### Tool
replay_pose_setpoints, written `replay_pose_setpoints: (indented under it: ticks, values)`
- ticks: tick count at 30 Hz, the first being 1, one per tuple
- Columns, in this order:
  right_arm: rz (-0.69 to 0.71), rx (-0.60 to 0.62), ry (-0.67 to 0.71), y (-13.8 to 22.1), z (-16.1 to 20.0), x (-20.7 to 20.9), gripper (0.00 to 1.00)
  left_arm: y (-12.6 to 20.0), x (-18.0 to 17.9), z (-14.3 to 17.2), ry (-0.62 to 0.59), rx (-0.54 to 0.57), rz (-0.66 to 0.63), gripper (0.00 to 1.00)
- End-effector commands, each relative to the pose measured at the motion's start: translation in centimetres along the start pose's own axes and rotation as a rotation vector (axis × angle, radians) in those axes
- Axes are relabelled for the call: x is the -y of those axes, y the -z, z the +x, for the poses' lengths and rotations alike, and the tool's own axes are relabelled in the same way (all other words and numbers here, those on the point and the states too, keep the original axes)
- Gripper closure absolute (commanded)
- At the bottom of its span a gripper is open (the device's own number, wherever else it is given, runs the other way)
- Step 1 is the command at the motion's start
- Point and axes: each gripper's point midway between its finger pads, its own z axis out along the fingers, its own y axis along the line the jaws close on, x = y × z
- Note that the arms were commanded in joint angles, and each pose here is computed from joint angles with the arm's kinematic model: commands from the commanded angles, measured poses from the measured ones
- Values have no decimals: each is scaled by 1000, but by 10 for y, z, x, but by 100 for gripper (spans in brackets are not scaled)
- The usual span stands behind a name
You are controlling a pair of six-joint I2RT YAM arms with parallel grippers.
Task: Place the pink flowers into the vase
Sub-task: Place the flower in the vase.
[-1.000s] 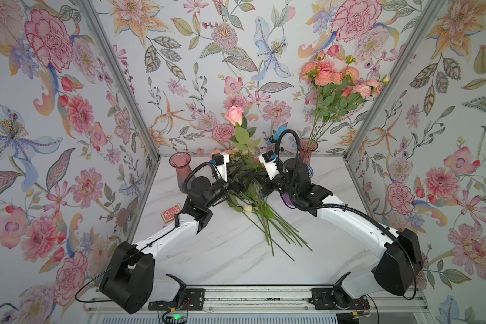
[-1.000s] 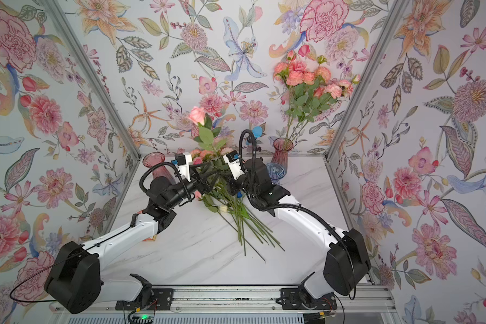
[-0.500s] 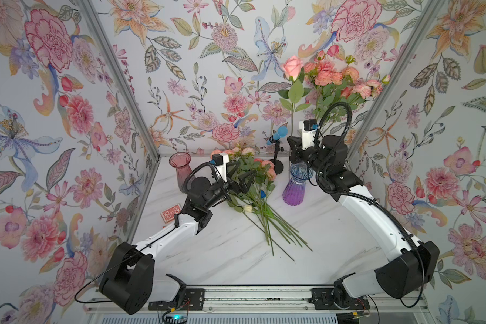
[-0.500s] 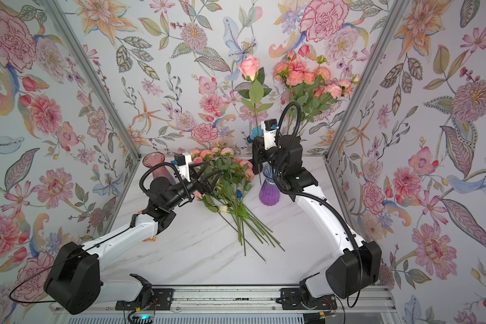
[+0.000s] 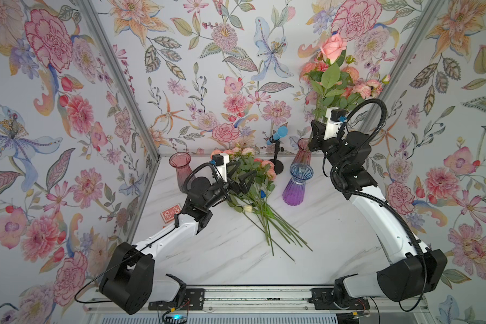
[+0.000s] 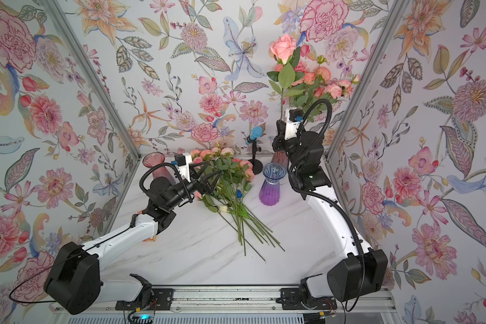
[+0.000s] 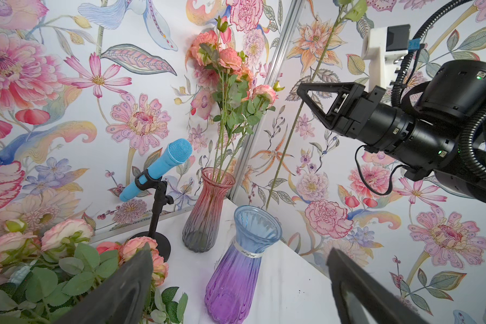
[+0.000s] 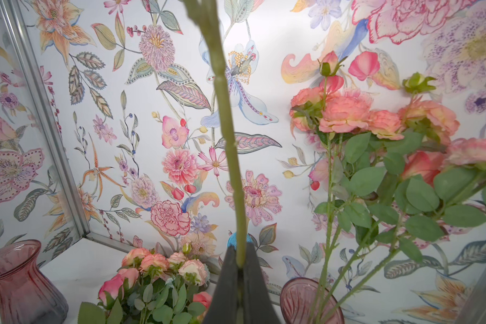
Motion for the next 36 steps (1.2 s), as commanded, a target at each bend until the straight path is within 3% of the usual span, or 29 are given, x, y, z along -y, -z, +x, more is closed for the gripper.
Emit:
replay_pose_setpoints:
  ticks: [1,7,20,32,36]
  values:
    - [12,-28,9,-6,34,4,100,3,2,0,-40,-5,3,0]
    - [22,-117,-1,-7,93,7,100,1,4,7,-83,-34,-14,0]
    - [73,-242,10,2,162,17,100,-1,9,13,-123,-58,-18,0]
    - [101,-293,-18,18,185,20,92,-3,13,19,-137,-74,-15,0]
    - [93,-310,-21,23,189,18,82,-3,14,21,-138,-81,-14,0]
